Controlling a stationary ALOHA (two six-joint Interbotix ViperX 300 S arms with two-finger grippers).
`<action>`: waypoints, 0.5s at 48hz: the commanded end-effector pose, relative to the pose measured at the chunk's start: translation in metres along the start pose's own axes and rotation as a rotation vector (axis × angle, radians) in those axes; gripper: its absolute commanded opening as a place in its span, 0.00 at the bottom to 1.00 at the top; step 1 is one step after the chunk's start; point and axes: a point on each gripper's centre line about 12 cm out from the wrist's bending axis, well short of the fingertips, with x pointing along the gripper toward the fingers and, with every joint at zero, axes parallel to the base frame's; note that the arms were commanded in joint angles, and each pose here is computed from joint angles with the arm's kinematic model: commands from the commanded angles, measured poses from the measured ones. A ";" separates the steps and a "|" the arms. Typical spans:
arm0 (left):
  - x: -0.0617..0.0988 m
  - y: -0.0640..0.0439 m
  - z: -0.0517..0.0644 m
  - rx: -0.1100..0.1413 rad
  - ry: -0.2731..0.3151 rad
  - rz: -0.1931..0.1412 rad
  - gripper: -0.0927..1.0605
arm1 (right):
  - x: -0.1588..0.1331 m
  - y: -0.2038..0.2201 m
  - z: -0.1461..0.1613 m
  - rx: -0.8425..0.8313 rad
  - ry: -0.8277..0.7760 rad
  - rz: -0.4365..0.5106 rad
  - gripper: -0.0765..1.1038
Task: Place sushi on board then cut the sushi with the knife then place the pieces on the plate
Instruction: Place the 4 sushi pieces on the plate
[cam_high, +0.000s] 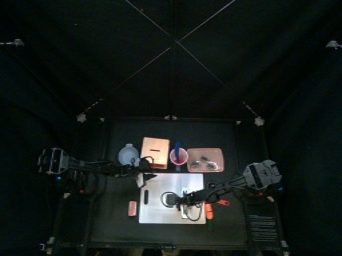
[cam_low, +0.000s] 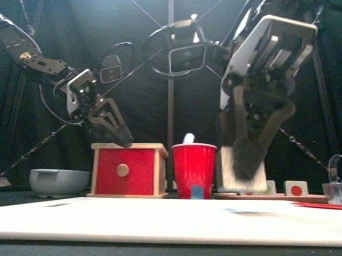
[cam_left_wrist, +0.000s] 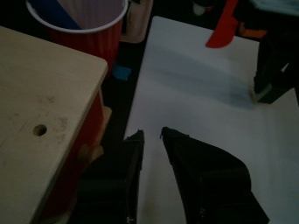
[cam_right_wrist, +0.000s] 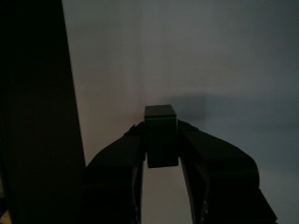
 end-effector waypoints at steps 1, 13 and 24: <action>0.000 -0.001 0.009 -0.001 -0.027 -0.003 0.66 | -0.043 -0.019 0.010 0.034 -0.082 -0.010 0.54; 0.000 -0.001 0.009 0.001 -0.027 -0.003 0.66 | -0.098 -0.095 -0.020 0.194 -0.126 -0.111 0.54; 0.000 -0.001 0.008 0.000 -0.024 -0.002 0.66 | -0.129 -0.172 -0.060 0.361 -0.158 -0.272 0.54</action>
